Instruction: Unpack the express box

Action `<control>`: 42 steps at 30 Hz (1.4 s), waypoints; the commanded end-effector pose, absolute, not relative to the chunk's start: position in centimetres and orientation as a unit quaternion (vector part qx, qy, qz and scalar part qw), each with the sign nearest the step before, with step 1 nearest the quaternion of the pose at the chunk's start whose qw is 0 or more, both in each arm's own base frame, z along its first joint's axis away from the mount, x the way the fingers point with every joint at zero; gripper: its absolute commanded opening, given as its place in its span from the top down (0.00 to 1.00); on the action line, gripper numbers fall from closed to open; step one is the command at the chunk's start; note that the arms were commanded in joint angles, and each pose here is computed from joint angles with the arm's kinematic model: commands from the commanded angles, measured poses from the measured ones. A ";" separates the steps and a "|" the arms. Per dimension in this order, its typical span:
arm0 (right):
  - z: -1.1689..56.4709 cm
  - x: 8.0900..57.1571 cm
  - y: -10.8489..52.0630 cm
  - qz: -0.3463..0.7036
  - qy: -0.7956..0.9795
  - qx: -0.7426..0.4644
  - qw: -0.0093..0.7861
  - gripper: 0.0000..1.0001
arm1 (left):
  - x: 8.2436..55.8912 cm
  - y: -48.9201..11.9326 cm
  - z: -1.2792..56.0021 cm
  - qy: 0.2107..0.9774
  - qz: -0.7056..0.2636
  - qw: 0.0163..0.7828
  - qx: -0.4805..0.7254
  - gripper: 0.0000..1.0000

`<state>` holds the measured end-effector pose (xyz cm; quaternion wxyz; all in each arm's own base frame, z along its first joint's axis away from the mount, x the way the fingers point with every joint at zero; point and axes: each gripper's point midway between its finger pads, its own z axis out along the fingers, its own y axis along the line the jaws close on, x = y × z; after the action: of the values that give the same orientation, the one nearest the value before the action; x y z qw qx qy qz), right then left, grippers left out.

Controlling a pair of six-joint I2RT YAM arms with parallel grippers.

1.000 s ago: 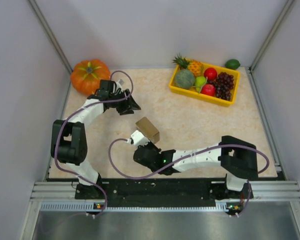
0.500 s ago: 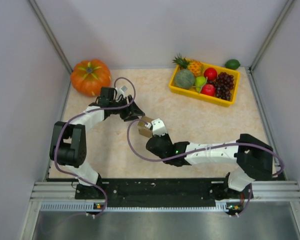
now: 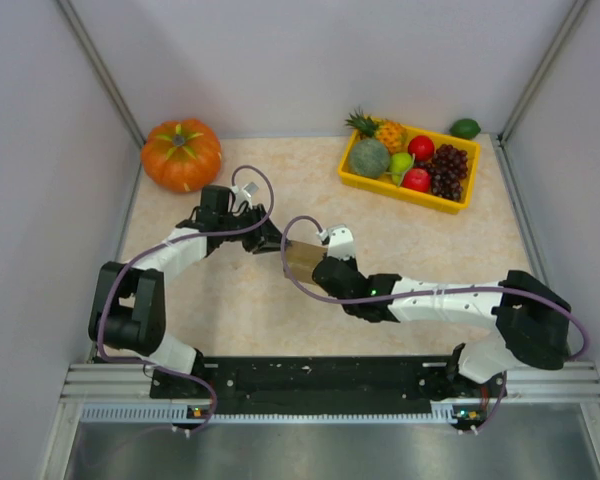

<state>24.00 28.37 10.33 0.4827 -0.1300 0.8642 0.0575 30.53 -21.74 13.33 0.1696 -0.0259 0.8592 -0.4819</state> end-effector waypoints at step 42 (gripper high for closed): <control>13.4 31.0 31.5 0.190 0.843 -0.079 0.497 1.00 | 26.4 -20.8 10.9 0.888 -0.426 0.174 -0.008 0.55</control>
<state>29.14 29.28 9.84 0.4636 -0.0893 0.8708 0.1374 26.48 -20.34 10.55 0.1648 -0.0189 0.8949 -0.4144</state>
